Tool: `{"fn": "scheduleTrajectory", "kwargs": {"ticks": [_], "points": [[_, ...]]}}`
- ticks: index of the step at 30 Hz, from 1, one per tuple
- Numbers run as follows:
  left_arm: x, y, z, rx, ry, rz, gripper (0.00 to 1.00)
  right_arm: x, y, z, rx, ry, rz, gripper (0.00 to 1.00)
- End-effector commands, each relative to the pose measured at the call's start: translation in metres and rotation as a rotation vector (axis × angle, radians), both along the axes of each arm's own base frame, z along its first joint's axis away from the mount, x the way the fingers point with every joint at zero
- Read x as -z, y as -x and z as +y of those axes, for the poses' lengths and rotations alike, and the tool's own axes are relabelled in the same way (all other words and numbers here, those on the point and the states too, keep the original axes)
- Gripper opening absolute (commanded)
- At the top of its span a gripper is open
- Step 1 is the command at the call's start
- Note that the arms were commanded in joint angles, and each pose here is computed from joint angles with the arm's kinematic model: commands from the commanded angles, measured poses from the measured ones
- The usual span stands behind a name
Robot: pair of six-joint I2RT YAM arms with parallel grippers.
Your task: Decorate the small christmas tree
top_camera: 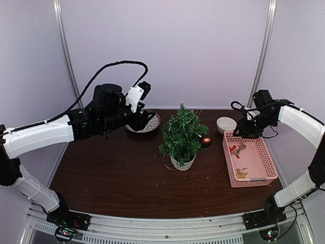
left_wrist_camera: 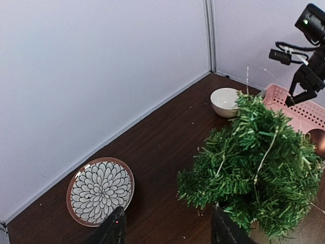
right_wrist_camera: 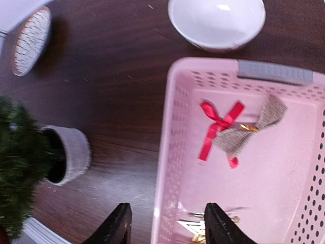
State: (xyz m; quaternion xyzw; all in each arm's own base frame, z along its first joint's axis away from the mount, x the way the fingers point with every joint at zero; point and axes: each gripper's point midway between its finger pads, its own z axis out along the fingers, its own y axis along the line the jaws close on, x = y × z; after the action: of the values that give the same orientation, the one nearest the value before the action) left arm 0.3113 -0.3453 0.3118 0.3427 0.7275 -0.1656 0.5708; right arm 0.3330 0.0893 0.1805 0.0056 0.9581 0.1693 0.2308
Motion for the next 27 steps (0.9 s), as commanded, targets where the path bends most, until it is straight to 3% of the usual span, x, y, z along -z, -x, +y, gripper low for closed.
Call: {"fn": "scheduleTrajectory", "kwargs": {"ticks": [1,5,9,18,27], "points": [[-0.006,-0.005,0.008,-0.039,0.053,0.027,0.57,0.054,0.012,-0.044,0.095,0.155,0.17,0.48],[-0.002,-0.009,0.008,-0.043,0.044,0.036,0.57,0.084,0.013,-0.068,0.168,0.213,0.246,0.41],[0.001,-0.011,0.007,-0.048,0.039,0.037,0.57,0.102,0.001,-0.083,0.269,0.178,0.257,0.36],[0.004,-0.014,0.005,-0.044,0.017,0.029,0.57,0.127,-0.034,-0.09,0.432,0.089,0.207,0.3],[0.005,-0.016,0.005,-0.043,-0.006,0.021,0.57,0.155,-0.047,-0.093,0.486,0.071,0.231,0.28]]}}
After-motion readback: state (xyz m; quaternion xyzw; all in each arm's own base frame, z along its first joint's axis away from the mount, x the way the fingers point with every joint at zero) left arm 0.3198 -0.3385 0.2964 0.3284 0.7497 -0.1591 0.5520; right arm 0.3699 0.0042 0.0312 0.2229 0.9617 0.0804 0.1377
